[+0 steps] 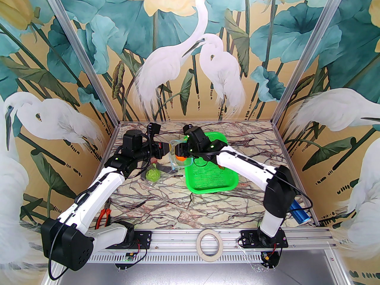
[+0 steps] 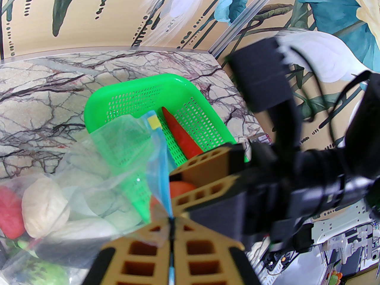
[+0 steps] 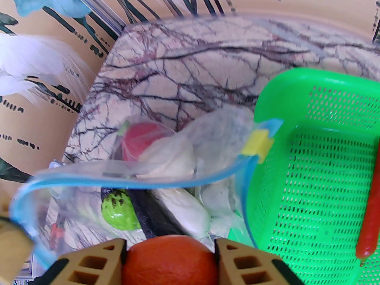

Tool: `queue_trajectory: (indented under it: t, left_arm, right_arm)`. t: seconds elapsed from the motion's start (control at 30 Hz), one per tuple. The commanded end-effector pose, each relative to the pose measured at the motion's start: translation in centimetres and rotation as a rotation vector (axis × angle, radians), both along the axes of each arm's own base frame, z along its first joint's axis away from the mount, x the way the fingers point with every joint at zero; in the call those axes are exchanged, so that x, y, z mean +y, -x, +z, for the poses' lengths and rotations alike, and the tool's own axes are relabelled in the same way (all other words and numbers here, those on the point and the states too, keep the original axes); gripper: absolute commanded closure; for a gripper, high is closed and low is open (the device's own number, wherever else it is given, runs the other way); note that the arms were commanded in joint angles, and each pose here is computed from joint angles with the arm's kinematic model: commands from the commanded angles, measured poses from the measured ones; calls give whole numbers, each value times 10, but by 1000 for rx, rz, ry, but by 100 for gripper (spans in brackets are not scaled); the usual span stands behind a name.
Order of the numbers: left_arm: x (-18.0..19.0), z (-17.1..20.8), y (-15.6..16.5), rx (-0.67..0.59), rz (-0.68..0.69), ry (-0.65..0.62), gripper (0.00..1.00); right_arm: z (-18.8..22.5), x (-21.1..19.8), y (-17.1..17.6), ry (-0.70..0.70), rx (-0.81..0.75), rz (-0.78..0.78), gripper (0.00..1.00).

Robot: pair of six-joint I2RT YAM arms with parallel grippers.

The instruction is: Place the food in the zip-top bag and seal the zipper

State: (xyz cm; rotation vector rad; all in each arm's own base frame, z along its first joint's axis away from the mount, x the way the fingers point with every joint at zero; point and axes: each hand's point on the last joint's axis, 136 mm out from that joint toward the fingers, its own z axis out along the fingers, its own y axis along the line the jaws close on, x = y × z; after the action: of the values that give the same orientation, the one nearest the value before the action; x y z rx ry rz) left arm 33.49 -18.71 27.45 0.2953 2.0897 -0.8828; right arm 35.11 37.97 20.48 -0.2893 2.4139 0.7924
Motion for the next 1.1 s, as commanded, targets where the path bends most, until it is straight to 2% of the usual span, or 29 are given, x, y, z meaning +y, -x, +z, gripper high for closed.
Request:
queue_trajectory:
  t: [0.0,0.23,0.57,0.8,1.07]
  left_arm:
    - [2,16,-2,-31,6,17,91]
    - [2,16,-2,-36,5,18,91]
    - [1,19,0,-41,0,20,91]
    - [3,22,2,-52,4,17,91]
    - [5,20,3,-50,11,9,91]
  right_arm:
    - [13,11,-2,-46,-5,4,54]
    - [16,7,-2,-30,-17,-1,38]
    - [40,-21,-1,40,-95,-45,35]
    - [29,-96,-2,300,-127,-190,35]
    - [-39,-172,-10,636,37,-324,35]
